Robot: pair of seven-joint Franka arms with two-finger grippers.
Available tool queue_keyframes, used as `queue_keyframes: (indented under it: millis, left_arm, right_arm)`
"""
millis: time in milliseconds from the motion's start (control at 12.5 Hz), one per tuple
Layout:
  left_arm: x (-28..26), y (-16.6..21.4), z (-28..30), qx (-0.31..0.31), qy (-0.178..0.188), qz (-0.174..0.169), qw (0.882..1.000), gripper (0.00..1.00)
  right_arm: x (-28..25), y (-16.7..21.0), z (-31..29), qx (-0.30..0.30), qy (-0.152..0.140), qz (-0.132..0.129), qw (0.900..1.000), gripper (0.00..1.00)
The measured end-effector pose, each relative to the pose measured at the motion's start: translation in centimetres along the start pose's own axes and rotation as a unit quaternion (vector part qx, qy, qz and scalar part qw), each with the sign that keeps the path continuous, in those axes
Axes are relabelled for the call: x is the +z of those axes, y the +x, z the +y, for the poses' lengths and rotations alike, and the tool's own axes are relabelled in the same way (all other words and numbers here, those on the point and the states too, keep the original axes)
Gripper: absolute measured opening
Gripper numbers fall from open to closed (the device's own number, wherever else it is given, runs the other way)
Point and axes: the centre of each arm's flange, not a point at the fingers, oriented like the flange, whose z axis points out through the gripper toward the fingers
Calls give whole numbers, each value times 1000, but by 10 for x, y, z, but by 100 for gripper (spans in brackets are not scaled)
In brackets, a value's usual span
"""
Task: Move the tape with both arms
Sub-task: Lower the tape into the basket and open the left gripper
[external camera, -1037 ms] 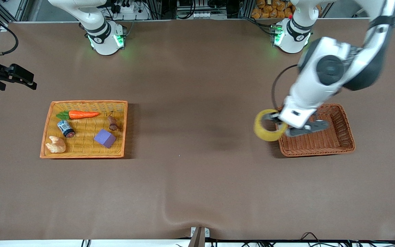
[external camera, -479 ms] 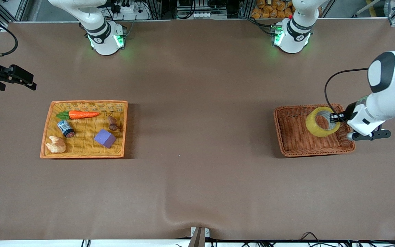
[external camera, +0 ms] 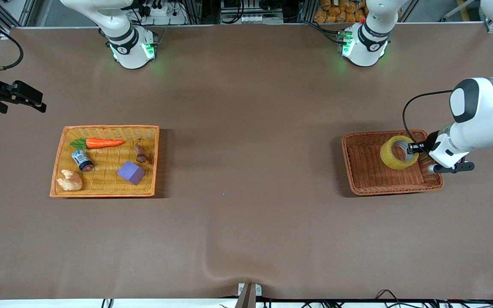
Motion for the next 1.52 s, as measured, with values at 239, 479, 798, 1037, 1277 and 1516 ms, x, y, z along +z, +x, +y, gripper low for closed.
queue_keyframes:
  millis: [239, 479, 798, 1037, 1277, 1516]
  left_arm:
    - [22, 3, -19, -11, -12, 0, 1000, 22]
    - [43, 12, -21, 8, -6, 16, 1000, 22]
    - [63, 21, -20, 40, 9, 35, 999, 33]
    - [60, 25, -25, 43, 11, 48, 998, 66]
    - [8, 28, -10, 68, 39, 57, 995, 99]
    - [-79, 15, 19, 64, 69, 89, 992, 100]
  right_arm:
    - [0, 0, 0, 0, 0, 0, 1000, 100]
    - [0, 0, 0, 0, 0, 0, 1000, 100]
    - [0, 0, 0, 0, 0, 0, 1000, 100]
    - [0, 0, 0, 0, 0, 0, 1000, 100]
    - [0, 0, -1, -1, 0, 0, 1000, 100]
    - [0, 0, -1, -1, 0, 0, 1000, 100]
